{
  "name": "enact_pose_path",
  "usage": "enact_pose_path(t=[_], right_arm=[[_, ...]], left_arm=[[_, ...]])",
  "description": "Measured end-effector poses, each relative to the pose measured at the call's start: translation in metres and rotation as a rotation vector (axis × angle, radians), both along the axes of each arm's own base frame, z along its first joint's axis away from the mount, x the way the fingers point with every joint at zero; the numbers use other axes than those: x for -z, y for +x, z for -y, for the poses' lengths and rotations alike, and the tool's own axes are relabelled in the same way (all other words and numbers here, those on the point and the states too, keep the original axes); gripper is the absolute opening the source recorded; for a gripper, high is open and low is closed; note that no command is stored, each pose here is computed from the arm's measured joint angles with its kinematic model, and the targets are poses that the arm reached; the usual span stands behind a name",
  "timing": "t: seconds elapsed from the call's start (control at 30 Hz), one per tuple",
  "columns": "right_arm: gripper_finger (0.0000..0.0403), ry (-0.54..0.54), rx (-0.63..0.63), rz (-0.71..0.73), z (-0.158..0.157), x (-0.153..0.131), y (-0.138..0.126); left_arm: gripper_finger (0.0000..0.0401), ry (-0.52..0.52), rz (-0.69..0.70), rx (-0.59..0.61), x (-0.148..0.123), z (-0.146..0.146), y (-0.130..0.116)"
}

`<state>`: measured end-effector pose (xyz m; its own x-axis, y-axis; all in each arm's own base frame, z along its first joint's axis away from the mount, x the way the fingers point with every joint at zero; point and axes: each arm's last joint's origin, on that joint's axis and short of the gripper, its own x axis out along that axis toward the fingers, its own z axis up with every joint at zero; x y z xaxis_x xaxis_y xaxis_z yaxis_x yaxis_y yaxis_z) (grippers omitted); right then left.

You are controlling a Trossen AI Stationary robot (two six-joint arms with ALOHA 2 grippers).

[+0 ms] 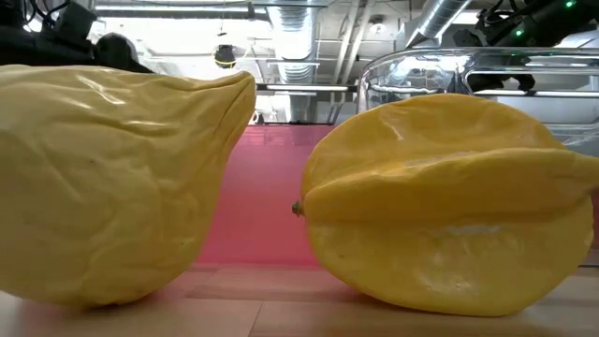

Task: Pick & Place Food Item
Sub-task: Put the pink water bottle into the yellow bin

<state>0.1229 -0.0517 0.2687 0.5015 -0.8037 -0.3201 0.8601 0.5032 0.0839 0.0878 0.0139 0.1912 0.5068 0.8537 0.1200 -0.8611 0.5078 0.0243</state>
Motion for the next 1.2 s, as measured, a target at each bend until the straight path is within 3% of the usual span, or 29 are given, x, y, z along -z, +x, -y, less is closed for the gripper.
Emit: enact_pose_path(t=[0.47,0.73,1.03,1.2], right_arm=[[0.0000,-0.008,0.016,0.004,0.000,-0.001,0.000],[0.0000,-0.064,0.000,-0.069,0.004,0.001,0.011],[0.0000,-0.107,-0.047,-0.215,0.009,0.011,0.030],[0.0000,-0.107,-0.055,-0.252,0.009,0.015,0.034]], left_arm=[[0.0320,-0.013,0.003,-0.032,0.001,-0.002,0.001],[0.0317,-0.012,-0.089,-0.029,0.008,-0.001,0.011],[0.0317,-0.023,-0.033,-0.033,-0.029,0.000,0.017],[0.0313,-0.025,-0.019,-0.034,-0.037,0.000,0.017]])
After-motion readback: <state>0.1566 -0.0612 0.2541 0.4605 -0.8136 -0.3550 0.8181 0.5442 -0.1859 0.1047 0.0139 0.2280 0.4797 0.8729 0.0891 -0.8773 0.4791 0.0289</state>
